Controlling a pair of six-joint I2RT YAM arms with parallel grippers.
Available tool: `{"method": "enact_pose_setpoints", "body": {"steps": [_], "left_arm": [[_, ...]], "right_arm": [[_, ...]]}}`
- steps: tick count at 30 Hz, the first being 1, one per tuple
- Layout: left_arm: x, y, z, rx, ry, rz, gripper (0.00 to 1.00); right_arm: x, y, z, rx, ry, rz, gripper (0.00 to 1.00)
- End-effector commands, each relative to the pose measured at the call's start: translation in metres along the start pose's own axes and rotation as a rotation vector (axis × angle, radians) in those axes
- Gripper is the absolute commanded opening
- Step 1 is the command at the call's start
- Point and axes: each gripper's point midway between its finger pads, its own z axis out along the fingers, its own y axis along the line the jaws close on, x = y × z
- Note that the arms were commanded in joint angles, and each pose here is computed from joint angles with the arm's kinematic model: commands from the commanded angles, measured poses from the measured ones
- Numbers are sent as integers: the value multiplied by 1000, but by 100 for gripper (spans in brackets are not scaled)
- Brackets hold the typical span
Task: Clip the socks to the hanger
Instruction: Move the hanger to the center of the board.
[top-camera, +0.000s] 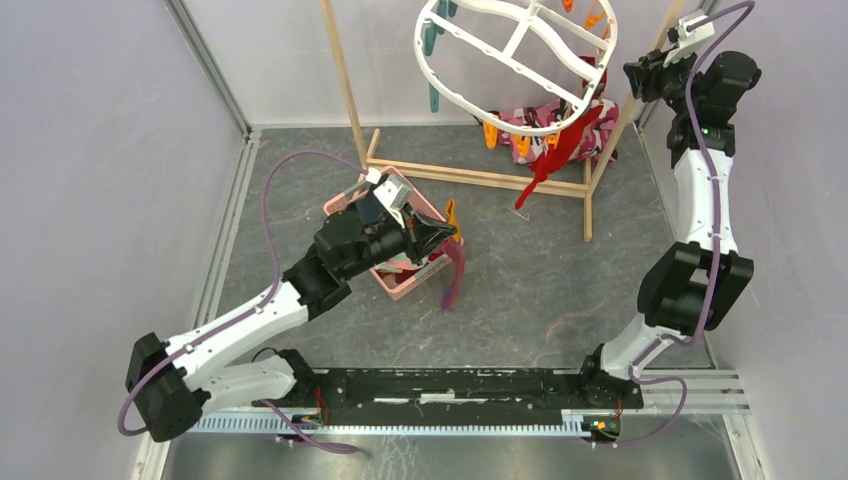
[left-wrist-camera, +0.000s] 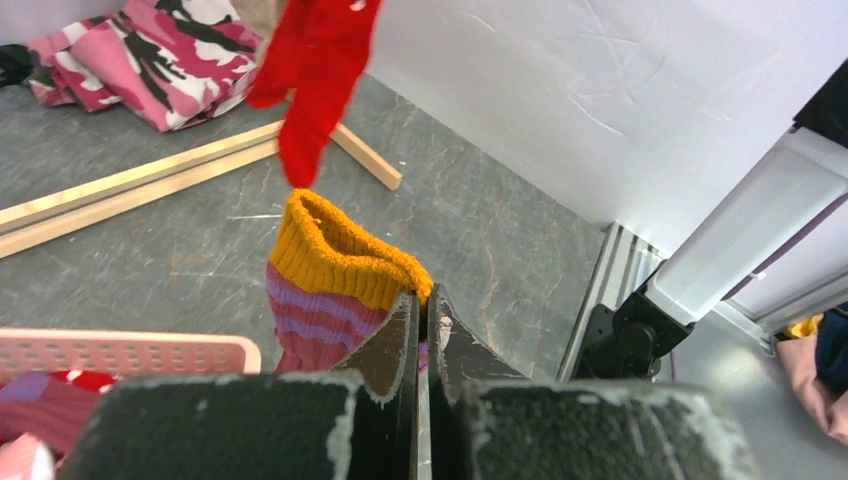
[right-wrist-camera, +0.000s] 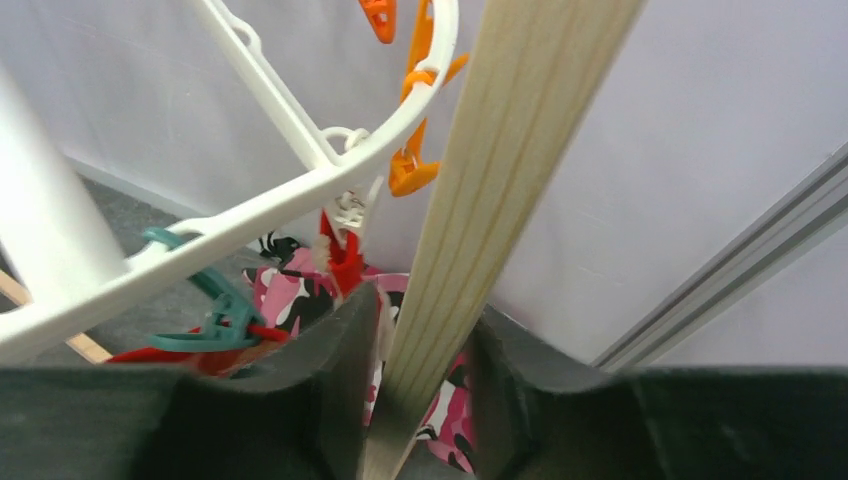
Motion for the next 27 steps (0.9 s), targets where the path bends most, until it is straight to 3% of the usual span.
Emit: {"method": "enact_pose_setpoints", "body": {"steps": [1, 4, 8, 15, 19, 25, 27], "left_arm": [[-46, -36, 13, 124, -121, -14, 2], [-48, -46, 21, 151, -118, -1, 2], [-47, -55, 27, 173, -100, 22, 2], [-31, -54, 39, 161, 5, 98, 2], [-25, -45, 41, 126, 53, 182, 2], [-26, -44, 40, 128, 42, 220, 2], [-24, -45, 40, 127, 36, 223, 2]], "right_arm": [[-31, -15, -7, 5, -80, -179, 54], [-36, -5, -36, -13, -69, -205, 79], [-28, 10, -86, -25, -14, -222, 93], [9, 81, -151, -234, 113, -312, 98], [25, 151, -185, -487, 44, -359, 98], [30, 206, -223, -654, -28, -441, 98], [27, 221, -228, -692, -30, -402, 98]]}}
